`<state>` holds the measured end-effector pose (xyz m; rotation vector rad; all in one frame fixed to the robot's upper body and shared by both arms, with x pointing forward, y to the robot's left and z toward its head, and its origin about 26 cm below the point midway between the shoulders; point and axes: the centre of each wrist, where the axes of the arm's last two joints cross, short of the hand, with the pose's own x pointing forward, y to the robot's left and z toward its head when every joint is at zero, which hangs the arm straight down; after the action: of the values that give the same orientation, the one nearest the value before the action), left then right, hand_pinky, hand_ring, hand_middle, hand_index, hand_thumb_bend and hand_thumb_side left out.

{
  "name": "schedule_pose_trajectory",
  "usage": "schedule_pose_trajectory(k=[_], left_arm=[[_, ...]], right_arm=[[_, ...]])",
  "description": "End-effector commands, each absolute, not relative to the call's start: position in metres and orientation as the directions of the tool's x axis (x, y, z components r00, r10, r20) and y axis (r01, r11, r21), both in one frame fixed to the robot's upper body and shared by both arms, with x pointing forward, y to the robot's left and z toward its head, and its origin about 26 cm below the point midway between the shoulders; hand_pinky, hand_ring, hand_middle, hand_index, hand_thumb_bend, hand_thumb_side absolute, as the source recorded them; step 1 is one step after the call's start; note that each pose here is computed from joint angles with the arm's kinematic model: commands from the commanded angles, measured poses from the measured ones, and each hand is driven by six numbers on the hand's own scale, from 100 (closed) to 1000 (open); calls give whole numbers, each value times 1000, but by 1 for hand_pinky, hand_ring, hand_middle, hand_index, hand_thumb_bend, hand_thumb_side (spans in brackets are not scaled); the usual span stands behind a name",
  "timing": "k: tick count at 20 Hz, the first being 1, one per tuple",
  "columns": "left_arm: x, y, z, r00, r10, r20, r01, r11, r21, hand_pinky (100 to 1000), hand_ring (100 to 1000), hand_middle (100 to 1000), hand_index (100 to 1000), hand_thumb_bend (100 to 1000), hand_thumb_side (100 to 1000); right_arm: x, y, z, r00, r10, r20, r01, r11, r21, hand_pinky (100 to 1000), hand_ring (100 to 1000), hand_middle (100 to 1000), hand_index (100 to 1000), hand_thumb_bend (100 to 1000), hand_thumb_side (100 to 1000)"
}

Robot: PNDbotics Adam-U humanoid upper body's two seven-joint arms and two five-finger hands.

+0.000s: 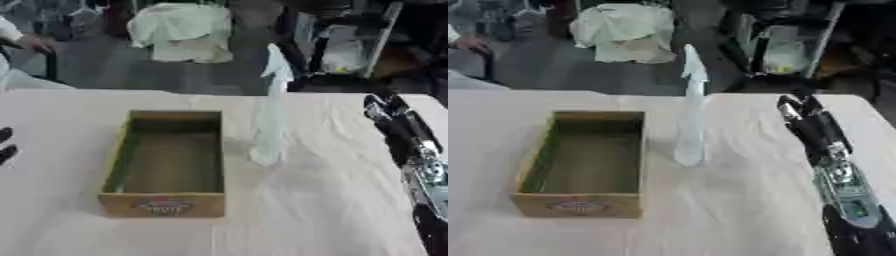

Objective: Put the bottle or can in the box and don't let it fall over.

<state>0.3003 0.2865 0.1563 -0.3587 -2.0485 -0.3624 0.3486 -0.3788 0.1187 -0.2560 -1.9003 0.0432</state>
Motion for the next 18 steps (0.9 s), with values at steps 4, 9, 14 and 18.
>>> schedule_pose_trajectory(k=[4,9,14,18], left_arm=[[299,290,162,-481,79,873,396,908,136,1000,1000,1000,829,100,798],[299,291,158,-464,70,883,402,905,139,1000,1000,1000,829,100,796],[298,293,155,-450,64,891,402,905,138,1000,1000,1000,829,100,797],[298,294,153,-440,60,896,403,905,137,1000,1000,1000,829,100,795]], right_arm=[[353,-392,136,-330,224,917,141,972,-187,951,1000,1000,998,100,470],[365,-405,129,-294,173,940,137,981,-138,934,1000,1000,992,100,470],[380,-418,121,-285,134,949,128,987,-101,933,1000,1000,999,100,470],[390,-423,111,-274,94,957,108,992,-67,933,1000,1000,1000,100,470]])
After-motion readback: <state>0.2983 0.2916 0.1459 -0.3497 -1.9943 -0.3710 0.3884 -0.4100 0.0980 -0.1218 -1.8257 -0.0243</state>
